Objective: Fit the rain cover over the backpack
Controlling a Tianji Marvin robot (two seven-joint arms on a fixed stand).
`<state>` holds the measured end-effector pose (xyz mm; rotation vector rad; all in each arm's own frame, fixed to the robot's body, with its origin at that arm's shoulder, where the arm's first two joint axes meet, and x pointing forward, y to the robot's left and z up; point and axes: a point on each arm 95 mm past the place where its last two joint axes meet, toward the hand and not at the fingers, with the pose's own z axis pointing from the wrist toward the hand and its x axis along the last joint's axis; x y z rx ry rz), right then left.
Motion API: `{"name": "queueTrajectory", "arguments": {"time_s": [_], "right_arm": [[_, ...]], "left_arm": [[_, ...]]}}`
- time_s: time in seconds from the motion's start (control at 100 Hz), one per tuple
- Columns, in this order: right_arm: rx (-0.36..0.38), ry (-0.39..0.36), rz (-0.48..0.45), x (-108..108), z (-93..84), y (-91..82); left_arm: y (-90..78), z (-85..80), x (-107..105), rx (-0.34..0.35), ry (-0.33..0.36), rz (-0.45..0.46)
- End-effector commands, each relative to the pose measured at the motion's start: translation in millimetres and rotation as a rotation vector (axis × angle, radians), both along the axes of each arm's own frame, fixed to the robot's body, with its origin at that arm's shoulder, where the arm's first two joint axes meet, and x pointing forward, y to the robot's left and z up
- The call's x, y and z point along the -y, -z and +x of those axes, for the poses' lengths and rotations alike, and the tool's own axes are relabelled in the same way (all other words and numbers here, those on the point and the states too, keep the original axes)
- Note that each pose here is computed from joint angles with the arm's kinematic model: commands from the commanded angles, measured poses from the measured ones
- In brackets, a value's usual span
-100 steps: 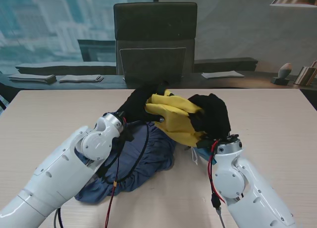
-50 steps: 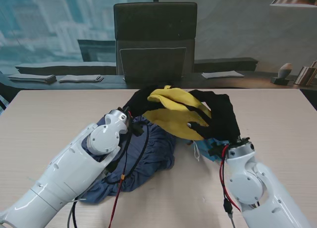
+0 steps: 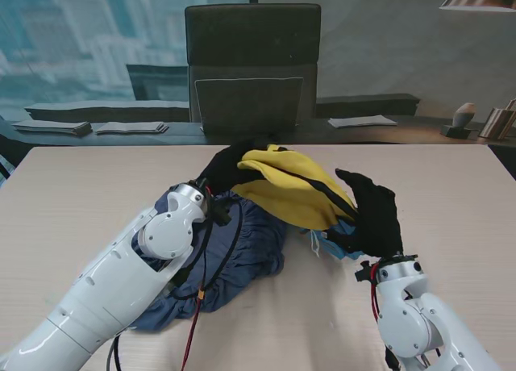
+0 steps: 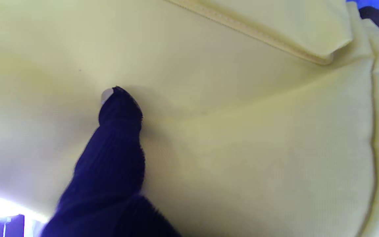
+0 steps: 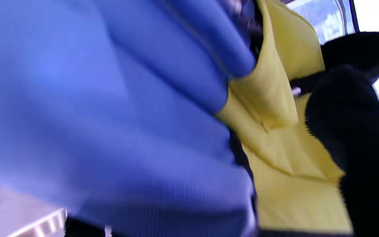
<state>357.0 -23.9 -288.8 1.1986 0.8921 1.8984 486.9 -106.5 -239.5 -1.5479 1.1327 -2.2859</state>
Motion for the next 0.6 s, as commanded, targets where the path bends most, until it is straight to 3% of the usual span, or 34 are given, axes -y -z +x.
{"name": "queueTrajectory", "arguments": {"time_s": [0.0,0.13,0.24,0.4,0.59], "right_arm": [[-0.04,-0.011,-0.022,-15.1,0.6,11.8],[-0.015,0.029,-0.055,-25.2,9.6,21.8],[0.016,0.04,-0.029,-32.9,18.3,25.4],[0.174,0.085,0.118,-47.2,29.7,17.7],[0.221,0.072,0.234,-49.9,38.8,2.0]], "left_arm": [[-6.3,-5.2,7.3,0.002,0.03,-0.034],[-5.4,-8.5,6.8,0.008,0.028,-0.05],[-5.1,-10.4,8.7,-0.01,0.041,-0.089],[-3.4,-13.4,11.5,-0.016,0.075,-0.107],[-2.7,-13.3,-0.9,-0.005,0.059,-0.093]]}}
